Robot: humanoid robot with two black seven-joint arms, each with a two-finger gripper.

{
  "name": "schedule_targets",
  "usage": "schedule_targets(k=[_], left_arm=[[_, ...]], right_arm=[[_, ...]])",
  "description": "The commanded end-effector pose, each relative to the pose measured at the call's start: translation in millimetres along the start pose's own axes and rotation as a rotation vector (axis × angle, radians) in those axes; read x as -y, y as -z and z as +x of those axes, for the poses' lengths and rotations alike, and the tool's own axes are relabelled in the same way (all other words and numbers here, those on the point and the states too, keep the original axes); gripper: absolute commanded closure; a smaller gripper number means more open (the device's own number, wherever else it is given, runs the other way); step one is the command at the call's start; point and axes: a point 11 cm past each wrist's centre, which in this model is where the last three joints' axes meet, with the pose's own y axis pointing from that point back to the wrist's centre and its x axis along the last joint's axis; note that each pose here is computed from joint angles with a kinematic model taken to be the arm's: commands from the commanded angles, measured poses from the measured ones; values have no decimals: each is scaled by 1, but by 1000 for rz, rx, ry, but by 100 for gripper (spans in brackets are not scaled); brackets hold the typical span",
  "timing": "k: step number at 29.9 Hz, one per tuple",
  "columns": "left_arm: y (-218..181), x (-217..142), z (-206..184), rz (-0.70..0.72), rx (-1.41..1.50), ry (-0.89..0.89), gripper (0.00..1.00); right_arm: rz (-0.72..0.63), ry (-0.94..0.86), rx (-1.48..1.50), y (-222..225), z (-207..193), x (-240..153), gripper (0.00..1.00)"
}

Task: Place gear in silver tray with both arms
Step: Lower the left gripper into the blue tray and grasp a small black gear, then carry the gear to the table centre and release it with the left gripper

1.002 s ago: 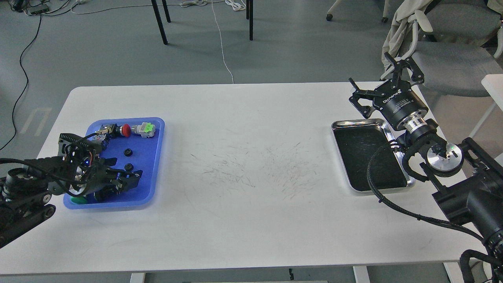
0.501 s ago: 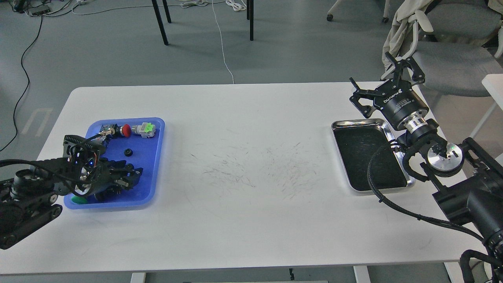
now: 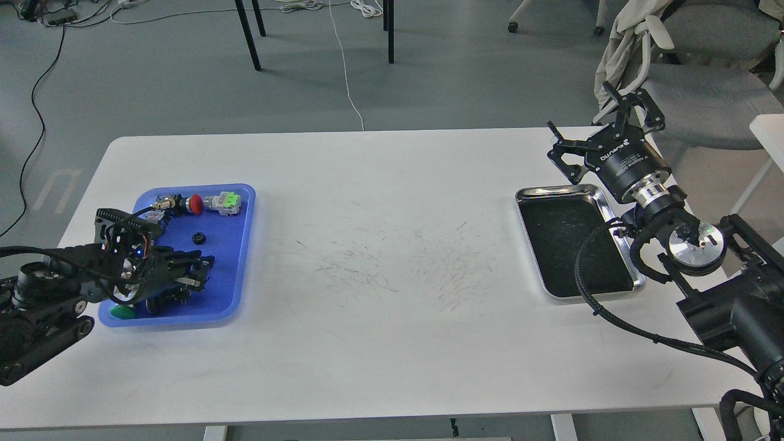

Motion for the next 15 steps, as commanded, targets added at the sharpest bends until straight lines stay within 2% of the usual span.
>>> schedule_targets(k=[1, 5, 11, 15], left_arm=[[-7, -9, 27, -24, 31, -18, 91], [-17, -30, 62, -52, 91, -53, 91], [-74, -55, 144, -129, 187, -122, 91], [-156, -38, 184, -250, 216, -190, 91]], right_arm=[[0, 4, -1, 0, -1, 0, 1], [1, 2, -3, 1, 0, 0, 1], [3, -1, -15, 6, 2, -3, 1], [7, -10, -18, 9, 5, -6, 1]])
